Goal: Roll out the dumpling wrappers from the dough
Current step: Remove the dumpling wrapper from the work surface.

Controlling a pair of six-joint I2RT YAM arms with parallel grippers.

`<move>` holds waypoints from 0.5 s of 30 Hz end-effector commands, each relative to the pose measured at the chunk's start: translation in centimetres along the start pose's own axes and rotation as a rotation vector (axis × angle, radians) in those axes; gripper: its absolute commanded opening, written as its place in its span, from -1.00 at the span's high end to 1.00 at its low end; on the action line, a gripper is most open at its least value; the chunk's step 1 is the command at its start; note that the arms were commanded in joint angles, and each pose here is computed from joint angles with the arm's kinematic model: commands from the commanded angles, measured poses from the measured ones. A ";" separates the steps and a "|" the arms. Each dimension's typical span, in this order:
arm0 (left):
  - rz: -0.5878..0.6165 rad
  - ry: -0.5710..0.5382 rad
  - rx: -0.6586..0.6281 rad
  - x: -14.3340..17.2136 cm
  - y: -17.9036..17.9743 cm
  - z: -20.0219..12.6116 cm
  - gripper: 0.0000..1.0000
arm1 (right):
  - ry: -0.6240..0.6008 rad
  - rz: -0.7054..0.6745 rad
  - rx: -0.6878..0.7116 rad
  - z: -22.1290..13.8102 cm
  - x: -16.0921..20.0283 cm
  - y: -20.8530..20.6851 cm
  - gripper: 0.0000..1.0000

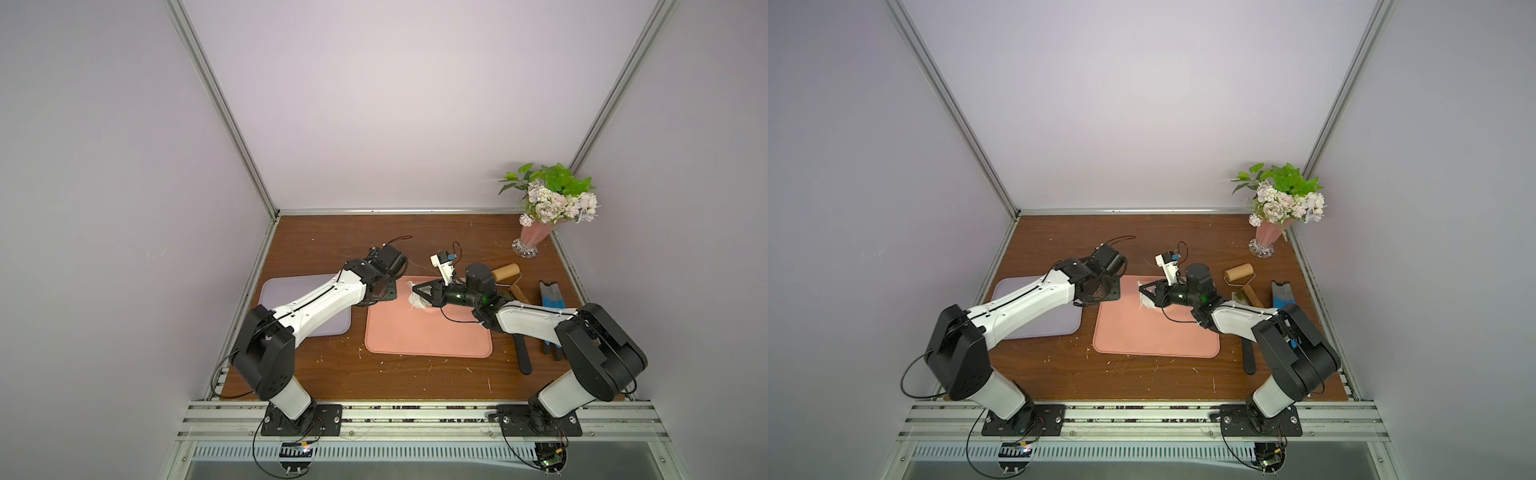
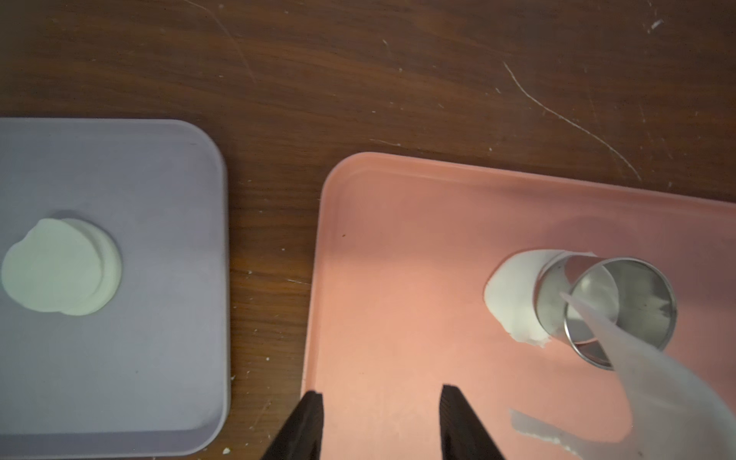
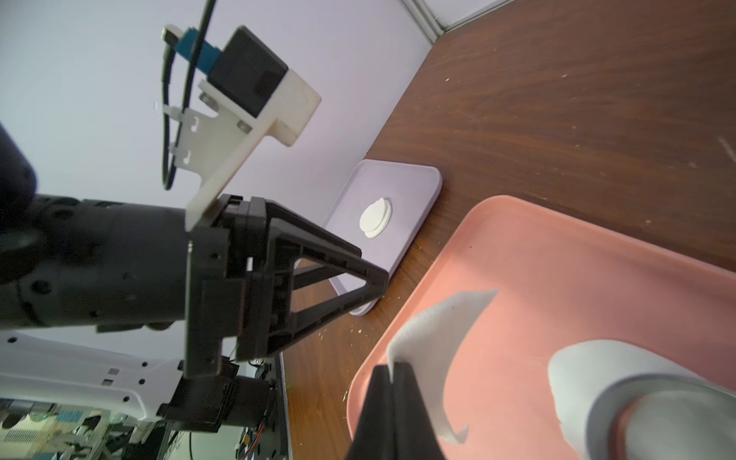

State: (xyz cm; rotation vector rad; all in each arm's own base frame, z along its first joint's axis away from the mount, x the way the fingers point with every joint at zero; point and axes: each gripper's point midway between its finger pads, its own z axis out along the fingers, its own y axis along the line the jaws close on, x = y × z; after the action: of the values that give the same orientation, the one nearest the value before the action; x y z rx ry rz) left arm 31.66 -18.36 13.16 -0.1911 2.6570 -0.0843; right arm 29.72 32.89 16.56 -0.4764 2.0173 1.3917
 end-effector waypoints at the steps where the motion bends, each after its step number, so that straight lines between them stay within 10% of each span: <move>1: -0.105 -0.044 -0.058 -0.5 3.8 -1.1 0.09 | 0.043 -0.050 -0.040 2.0 0.4 1.7 0.93; 15: -0.175 -0.088 -0.070 -0.2 6.8 -2.5 0.07 | 0.215 -0.025 0.023 10.0 4.5 0.7 0.70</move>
State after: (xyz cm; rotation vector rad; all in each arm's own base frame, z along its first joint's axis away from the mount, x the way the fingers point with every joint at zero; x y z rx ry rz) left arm 29.96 -12.43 14.85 -0.4110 2.5596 -0.0712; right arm 27.27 42.36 11.10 -0.6749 2.1802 1.4301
